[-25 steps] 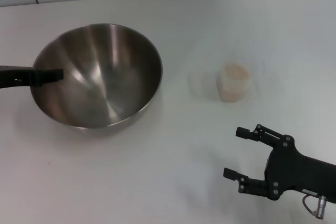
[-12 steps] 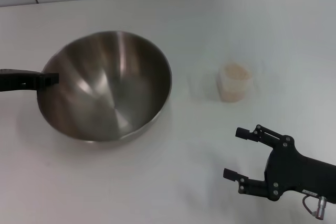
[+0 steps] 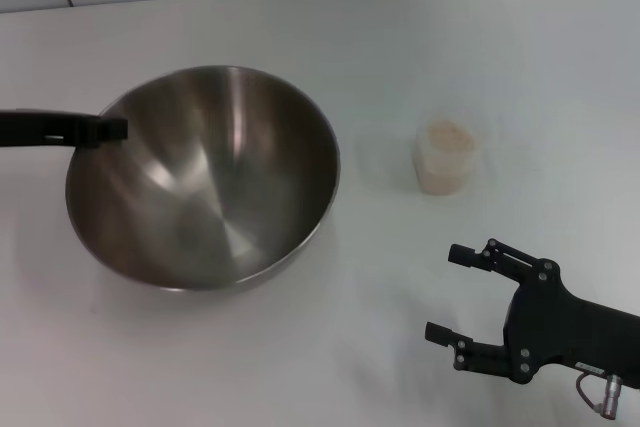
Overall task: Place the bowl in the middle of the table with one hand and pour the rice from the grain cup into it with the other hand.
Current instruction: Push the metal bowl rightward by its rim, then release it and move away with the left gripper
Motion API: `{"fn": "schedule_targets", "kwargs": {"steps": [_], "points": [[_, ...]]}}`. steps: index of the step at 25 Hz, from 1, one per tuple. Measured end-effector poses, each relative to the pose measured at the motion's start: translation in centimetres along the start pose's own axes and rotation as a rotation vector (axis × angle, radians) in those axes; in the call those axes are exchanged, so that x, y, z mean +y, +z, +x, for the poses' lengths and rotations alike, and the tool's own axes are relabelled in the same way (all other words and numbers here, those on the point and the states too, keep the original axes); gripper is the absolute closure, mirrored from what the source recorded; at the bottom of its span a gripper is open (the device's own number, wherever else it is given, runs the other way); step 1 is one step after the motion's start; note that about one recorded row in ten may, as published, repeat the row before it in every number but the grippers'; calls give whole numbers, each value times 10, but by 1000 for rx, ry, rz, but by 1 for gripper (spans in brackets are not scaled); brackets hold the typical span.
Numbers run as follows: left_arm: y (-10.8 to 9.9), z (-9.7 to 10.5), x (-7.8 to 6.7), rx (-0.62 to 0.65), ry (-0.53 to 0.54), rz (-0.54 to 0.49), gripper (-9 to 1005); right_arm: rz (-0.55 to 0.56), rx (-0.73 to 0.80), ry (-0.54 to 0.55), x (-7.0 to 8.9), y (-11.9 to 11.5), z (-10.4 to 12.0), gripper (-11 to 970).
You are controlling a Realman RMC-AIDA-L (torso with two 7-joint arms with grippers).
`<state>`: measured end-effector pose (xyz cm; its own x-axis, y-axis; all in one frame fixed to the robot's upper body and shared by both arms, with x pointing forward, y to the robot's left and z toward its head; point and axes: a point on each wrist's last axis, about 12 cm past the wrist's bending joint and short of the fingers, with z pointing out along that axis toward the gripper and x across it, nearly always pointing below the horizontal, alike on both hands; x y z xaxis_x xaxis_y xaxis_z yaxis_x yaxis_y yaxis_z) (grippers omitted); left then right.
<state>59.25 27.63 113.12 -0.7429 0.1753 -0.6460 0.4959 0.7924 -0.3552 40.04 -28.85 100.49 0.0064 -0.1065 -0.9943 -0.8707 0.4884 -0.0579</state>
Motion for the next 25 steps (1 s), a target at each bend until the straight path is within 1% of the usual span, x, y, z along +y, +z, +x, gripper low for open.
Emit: {"fn": "schedule_targets", "kwargs": {"steps": [4,5,6,9,11,12,14,17,20,25], "points": [[-2,-12,-2,-27,7,15,960,0,1,0,0,0,0,133],[2,-19,-5,-42,24,19,960,0,1,0,0,0,0,133],[2,-19,-5,-42,24,19,959,0,1,0,0,0,0,133],[13,-27,-10,-46,43,20,958,0,0,0,0,0,0,133],[13,-27,-10,-46,43,20,957,0,0,0,0,0,0,133],[25,-30,-13,-35,57,25,956,0,-1,0,0,0,0,133],[35,-30,-16,-25,71,27,955,-1,-2,0,0,0,0,134],[41,-28,-17,-12,91,20,953,0,-3,1,0,0,0,134],[44,-24,-18,-5,116,15,952,-1,-4,0,0,1,0,134],[42,-24,-18,-8,136,16,949,-4,-6,-4,-1,2,-1,135]]}}
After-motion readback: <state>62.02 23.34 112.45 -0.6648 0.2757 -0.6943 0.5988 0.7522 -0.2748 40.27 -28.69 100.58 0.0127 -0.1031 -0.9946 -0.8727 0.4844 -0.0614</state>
